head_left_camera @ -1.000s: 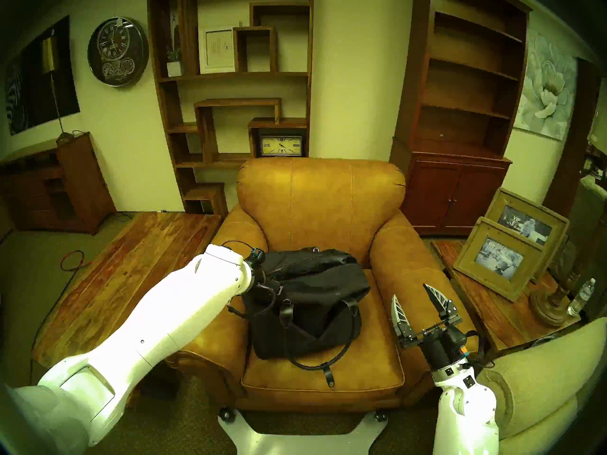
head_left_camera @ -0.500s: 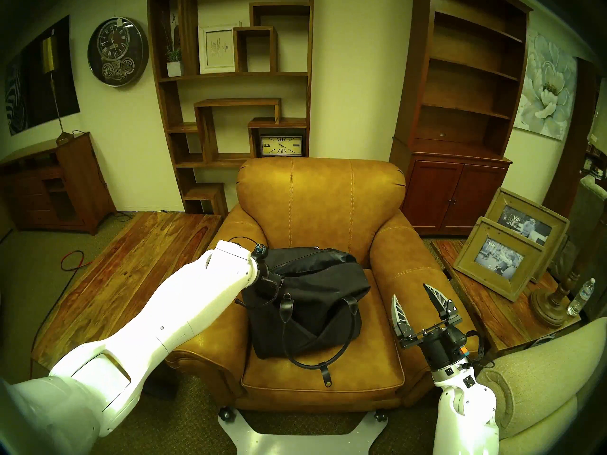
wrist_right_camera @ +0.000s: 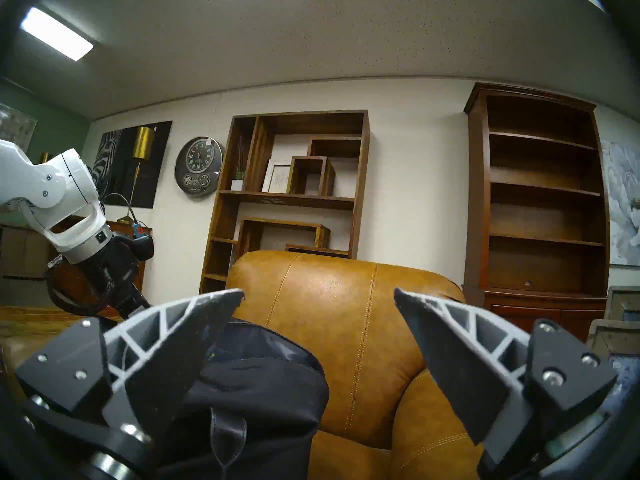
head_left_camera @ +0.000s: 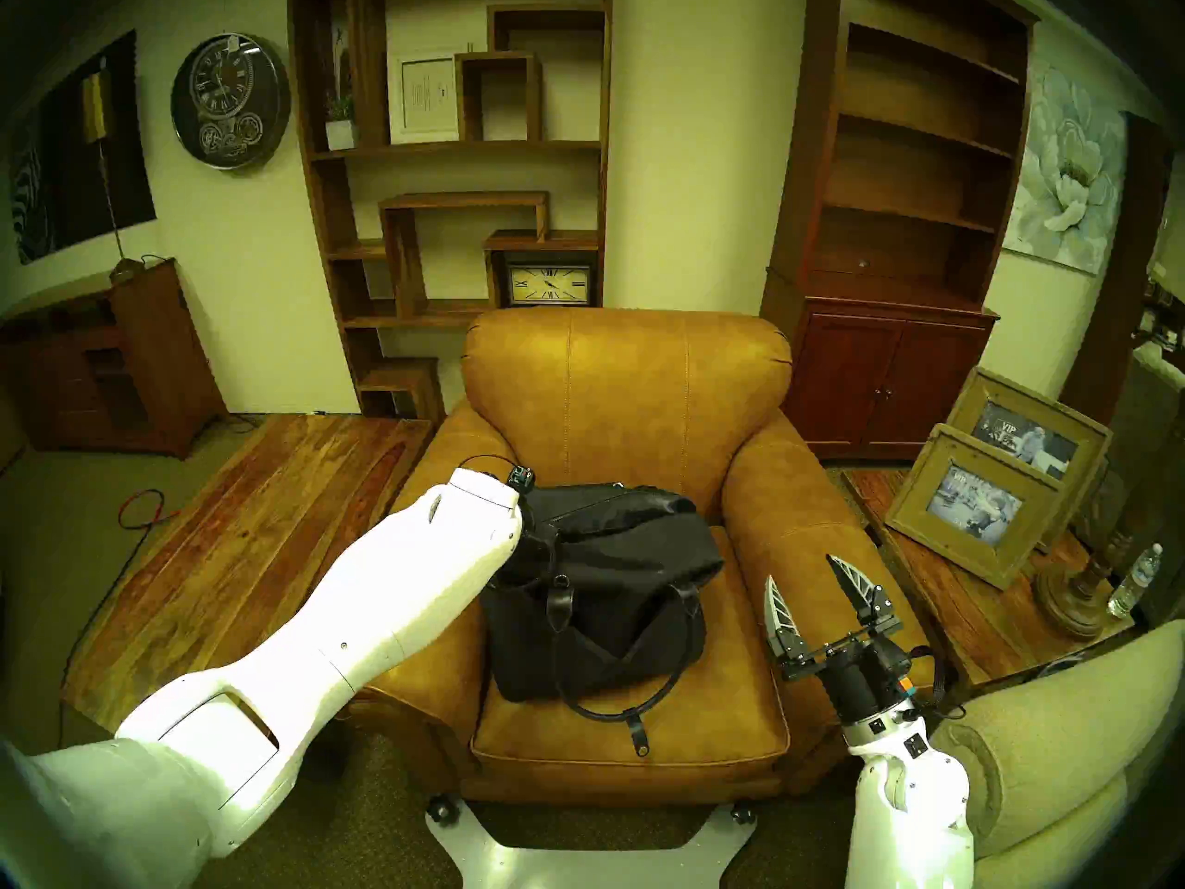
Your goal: Open a bag with a zipper
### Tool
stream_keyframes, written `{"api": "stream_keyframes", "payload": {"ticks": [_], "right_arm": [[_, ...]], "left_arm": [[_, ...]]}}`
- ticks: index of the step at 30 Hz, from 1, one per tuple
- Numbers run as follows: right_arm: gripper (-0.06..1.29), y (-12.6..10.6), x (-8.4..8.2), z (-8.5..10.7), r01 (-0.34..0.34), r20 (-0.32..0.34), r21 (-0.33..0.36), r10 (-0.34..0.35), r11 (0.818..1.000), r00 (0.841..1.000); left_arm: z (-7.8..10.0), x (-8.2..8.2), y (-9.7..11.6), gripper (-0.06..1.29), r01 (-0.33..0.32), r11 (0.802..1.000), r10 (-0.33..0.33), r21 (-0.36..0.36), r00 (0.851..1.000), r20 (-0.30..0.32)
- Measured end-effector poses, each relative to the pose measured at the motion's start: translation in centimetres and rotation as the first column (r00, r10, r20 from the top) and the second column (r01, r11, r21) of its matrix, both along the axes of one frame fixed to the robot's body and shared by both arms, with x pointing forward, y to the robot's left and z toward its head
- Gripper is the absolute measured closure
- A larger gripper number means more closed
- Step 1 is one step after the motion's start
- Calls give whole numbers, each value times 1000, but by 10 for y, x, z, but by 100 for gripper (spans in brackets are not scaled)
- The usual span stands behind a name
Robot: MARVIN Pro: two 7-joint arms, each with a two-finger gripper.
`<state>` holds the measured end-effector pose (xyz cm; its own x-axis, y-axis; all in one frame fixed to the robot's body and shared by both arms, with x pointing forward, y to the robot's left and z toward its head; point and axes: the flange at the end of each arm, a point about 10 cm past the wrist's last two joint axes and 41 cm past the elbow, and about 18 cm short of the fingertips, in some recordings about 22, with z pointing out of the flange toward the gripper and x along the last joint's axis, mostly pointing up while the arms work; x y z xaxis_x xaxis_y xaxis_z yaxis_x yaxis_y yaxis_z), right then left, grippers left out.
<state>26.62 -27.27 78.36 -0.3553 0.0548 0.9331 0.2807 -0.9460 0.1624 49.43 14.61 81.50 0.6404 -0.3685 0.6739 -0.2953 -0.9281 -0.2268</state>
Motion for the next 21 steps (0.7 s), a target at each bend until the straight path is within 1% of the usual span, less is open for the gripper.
{"api": "stream_keyframes", "payload": {"ticks": [2, 4, 11, 16, 21], "right_arm": [[0, 0, 0, 0, 0, 0, 0, 0, 1000, 1000], [0, 0, 0, 0, 0, 0, 0, 0, 1000, 1000], [0, 0, 0, 0, 0, 0, 0, 0, 1000, 1000], [0, 0, 0, 0, 0, 0, 0, 0, 1000, 1000], [0, 0, 0, 0, 0, 0, 0, 0, 1000, 1000]], "left_arm": [[-1, -2, -1, 9, -5, 1000, 5, 7, 1000, -3], [-2, -6, -3, 5, -10, 1000, 11, 13, 1000, -14], [-3, -16, -5, 5, -23, 1000, 23, 4, 999, -49], [-5, -18, -6, 5, -43, 999, 44, 18, 998, -53], [-11, -13, -11, 5, -73, 996, 76, 42, 996, -51]]}}
